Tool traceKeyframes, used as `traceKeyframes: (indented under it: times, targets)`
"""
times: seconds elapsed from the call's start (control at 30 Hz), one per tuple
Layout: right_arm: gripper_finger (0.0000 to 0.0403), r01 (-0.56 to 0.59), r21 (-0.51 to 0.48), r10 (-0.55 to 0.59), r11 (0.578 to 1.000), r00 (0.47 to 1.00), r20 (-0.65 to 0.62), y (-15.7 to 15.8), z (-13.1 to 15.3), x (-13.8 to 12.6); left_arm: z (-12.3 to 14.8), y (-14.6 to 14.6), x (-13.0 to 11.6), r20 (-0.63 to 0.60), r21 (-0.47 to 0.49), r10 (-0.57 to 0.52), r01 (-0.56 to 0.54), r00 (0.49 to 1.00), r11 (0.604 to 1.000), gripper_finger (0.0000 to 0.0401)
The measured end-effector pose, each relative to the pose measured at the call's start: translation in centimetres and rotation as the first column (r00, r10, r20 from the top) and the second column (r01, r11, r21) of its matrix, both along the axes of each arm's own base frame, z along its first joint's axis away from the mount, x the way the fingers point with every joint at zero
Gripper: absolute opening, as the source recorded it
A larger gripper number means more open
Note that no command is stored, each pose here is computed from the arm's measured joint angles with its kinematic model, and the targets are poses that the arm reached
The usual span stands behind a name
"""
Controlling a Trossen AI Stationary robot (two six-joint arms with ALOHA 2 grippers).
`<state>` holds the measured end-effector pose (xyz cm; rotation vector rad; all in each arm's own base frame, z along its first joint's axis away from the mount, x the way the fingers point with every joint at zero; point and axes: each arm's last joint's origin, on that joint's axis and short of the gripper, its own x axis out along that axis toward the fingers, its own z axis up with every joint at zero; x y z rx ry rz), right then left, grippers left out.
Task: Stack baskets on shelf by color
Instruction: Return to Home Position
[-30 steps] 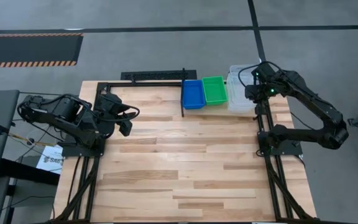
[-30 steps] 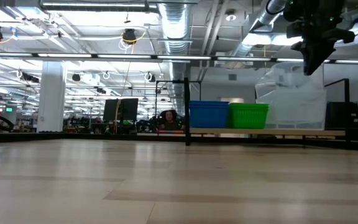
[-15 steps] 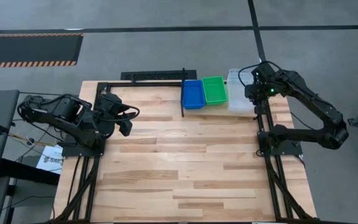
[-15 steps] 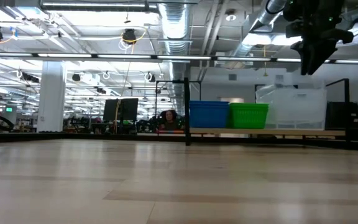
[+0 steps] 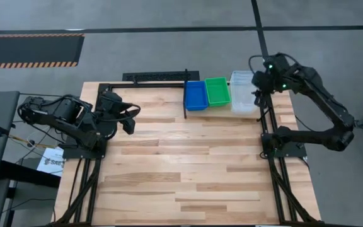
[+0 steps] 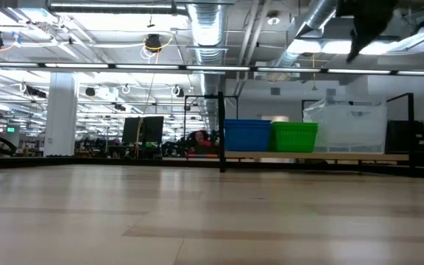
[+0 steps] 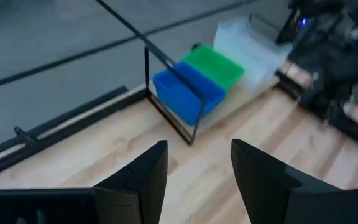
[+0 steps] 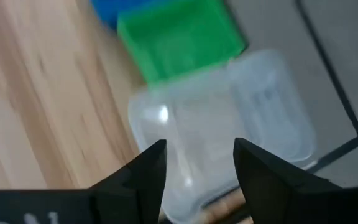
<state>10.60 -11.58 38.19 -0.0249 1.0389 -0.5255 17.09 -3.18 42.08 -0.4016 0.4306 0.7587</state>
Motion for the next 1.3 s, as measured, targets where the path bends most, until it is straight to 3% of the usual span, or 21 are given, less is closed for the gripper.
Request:
traceKeyframes:
  times: [0.1, 0.27, 0.33, 0.37, 0.43, 0.53, 0.6, 0.77, 0.87, 1.07, 1.2, 1.3]
  targets:
    - [0.0205, 0.107, -0.001, -0.105, 0.994, 0.981, 0.162, 0.7, 2.9, -0.1, 0.1, 0.0, 0.1, 0.007, 0.004, -0.004, 0.004, 1.0, 1.0, 0.0164]
    - [0.0205, 0.184, 0.03, -0.182, 0.982, 0.917, 0.355, 2.4, 6.8, -0.6, -0.1, -0.3, 0.2, -0.064, -0.027, -0.132, 0.13, 0.989, 0.991, 0.0164]
    - [0.0206, 0.226, 0.094, -0.244, 0.97, 0.87, 0.429, 3.0, 7.7, -0.8, -0.1, -0.4, 0.2, -0.072, -0.036, -0.16, 0.158, 0.984, 0.987, 0.0164]
    - [0.0205, 0.211, 0.111, -0.238, 0.971, 0.854, 0.462, 3.3, 8.1, -0.9, -0.1, -0.4, 0.3, -0.065, -0.036, -0.164, 0.162, 0.984, 0.986, 0.0164]
    - [0.0205, 0.08, 0.092, -0.117, 0.993, 0.842, 0.527, 4.1, 8.5, -0.8, 0.2, -0.4, 0.4, -0.073, 0.03, -0.178, 0.181, 0.981, 0.983, 0.0164]
    - [0.0203, -0.126, 0.038, 0.07, 0.991, 0.747, 0.661, 5.3, 8.8, -0.6, 1.0, -0.2, 0.6, -0.037, 0.127, -0.168, 0.172, 0.985, 0.977, 0.0164]
    - [0.0204, -0.218, 0.028, 0.137, 0.975, 0.7, 0.701, 6.1, 7.9, -0.7, 1.7, 0.0, 0.0, -0.006, 0.171, -0.174, 0.172, 0.985, 0.97, 0.0164]
    - [0.0205, -0.243, 0.053, 0.122, 0.969, 0.649, 0.751, 7.2, 2.9, -1.2, 2.3, 0.6, -2.2, 0.072, 0.238, -0.25, 0.227, 0.966, 0.944, 0.0164]
    - [0.0203, -0.27, 0.036, 0.129, 0.962, 0.57, 0.812, 8.0, -0.1, -1.9, 1.0, 1.2, -4.1, 0.164, 0.229, -0.299, 0.259, 0.94, 0.938, 0.0164]
    - [0.0201, -0.351, 0.016, 0.131, 0.936, 0.393, 0.91, 9.7, -4.0, -3.8, -5.4, 2.3, -8.2, 0.328, 0.155, -0.307, 0.27, 0.893, 0.95, 0.0164]
    - [0.0204, -0.399, -0.026, 0.167, 0.917, 0.322, 0.932, 10.5, -5.9, -5.0, -10.1, 2.8, -10.4, 0.437, 0.119, -0.351, 0.333, 0.828, 0.935, 0.0164]
    - [0.0204, -0.41, -0.028, 0.169, 0.911, 0.311, 0.935, 10.7, -7.9, -5.2, -13.9, 2.9, -11.2, 0.502, 0.088, -0.371, 0.381, 0.781, 0.921, 0.0164]
